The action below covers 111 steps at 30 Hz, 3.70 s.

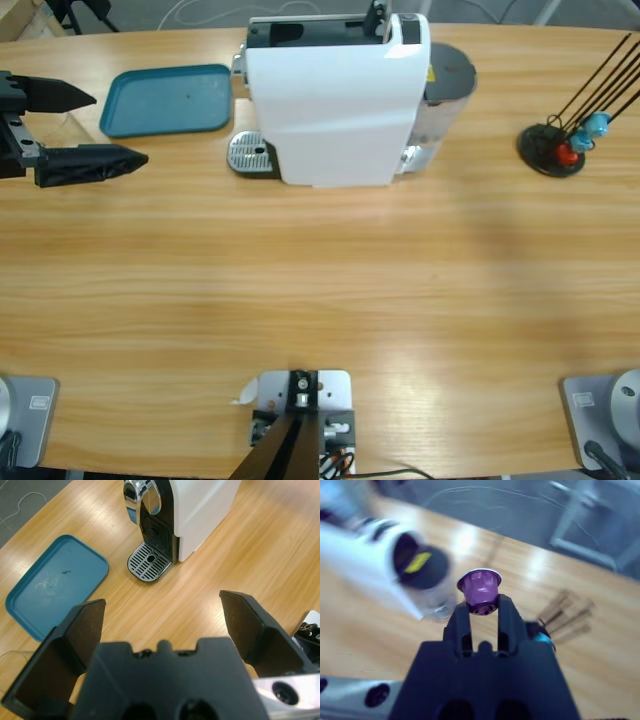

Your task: Pour coffee

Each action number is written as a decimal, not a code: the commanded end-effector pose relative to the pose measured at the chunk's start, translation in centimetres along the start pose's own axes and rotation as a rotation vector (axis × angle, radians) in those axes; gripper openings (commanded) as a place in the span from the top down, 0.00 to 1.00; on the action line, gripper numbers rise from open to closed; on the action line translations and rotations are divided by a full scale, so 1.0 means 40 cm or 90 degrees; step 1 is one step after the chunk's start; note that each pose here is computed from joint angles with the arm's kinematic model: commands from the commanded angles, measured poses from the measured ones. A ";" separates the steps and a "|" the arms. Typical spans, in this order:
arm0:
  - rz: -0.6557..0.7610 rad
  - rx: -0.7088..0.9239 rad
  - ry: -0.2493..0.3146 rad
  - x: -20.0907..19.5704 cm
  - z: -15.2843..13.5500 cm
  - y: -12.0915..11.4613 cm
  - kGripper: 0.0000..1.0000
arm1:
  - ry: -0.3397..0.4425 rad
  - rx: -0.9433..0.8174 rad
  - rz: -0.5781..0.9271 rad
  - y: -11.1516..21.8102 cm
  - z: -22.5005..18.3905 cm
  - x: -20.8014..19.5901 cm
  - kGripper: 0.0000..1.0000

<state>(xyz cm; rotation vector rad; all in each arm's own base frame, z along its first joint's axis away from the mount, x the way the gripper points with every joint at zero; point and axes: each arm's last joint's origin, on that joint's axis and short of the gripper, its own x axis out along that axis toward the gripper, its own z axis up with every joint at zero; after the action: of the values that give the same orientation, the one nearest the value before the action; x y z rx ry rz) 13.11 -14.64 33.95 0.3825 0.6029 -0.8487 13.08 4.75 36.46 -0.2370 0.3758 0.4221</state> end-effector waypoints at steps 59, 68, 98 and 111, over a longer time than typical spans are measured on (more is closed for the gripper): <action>0.004 -0.038 0.009 -0.044 -0.101 -0.012 0.00 | 0.047 -0.414 0.353 0.300 0.243 0.626 1.00; 0.006 -0.038 0.005 -0.053 -0.111 -0.013 0.00 | 0.069 -0.414 0.365 0.305 0.215 0.632 1.00; 0.023 -0.039 0.003 -0.058 -0.114 -0.010 0.00 | -0.051 -0.362 0.362 0.369 0.355 0.473 0.27; 0.048 -0.042 -0.050 -0.107 -0.101 -0.004 0.00 | 0.076 -0.006 0.361 0.300 0.244 0.213 1.00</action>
<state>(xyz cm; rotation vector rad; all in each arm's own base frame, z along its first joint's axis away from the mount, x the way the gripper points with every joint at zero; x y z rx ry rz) 10.03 -11.07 32.66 0.3531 0.5923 -0.7898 23.98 26.55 41.69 -0.3671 0.4270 1.0441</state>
